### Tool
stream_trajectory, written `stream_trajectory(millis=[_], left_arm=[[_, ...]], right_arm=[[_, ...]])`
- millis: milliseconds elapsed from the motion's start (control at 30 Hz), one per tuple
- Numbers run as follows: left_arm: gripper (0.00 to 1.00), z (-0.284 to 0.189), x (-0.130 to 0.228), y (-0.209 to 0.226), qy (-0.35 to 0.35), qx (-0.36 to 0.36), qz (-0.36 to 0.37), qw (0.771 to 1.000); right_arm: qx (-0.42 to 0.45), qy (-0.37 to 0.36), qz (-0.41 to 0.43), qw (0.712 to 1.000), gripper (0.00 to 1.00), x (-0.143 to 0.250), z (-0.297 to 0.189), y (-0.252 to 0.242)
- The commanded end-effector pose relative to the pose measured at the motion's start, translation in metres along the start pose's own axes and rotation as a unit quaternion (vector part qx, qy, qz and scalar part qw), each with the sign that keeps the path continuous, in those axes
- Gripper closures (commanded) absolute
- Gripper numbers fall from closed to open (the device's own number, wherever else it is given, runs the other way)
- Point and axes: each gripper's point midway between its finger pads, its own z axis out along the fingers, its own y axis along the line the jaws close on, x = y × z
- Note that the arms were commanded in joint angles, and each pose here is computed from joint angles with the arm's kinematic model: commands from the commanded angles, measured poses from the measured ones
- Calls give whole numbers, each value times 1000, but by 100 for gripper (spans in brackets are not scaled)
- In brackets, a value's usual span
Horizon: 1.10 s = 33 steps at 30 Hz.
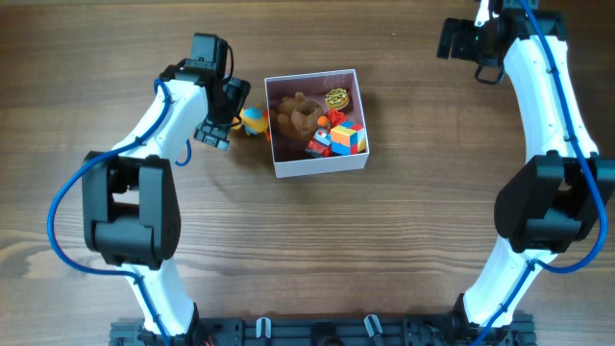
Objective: Pack container
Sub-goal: 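Lower the left gripper and close it on the yellow duck, then carry the duck into the box and open the left gripper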
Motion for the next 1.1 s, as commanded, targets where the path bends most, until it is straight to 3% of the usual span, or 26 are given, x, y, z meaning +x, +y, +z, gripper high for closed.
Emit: stream_trajectory(millis=[0, 133, 267, 500, 600, 733, 867, 1067], left_arm=[[0, 20, -1, 8, -1, -25, 8, 1000], [1, 23, -1, 9, -2, -27, 8, 1000], [14, 22, -1, 10, -1, -30, 8, 1000], [51, 22, 1, 17, 3, -44, 8, 999], [82, 21, 3, 23, 6, -56, 8, 998], [85, 21, 4, 28, 9, -66, 10, 998], [85, 7, 1, 21, 2, -48, 65, 997], [84, -70, -13, -8, -59, 34, 111, 991]], right_arm=[[-5, -11, -1, 1000, 0, -4, -9, 0], [-5, -11, -1, 1000, 0, -4, -9, 0], [-4, -11, -1, 1000, 0, -4, -9, 0], [-5, -11, -1, 1000, 0, -4, -9, 0], [-5, -11, -1, 1000, 0, -4, -9, 0], [-5, -11, -1, 1000, 0, -4, -9, 0], [-5, -11, -1, 1000, 0, -4, -9, 0], [-5, -11, -1, 1000, 0, -4, -9, 0]])
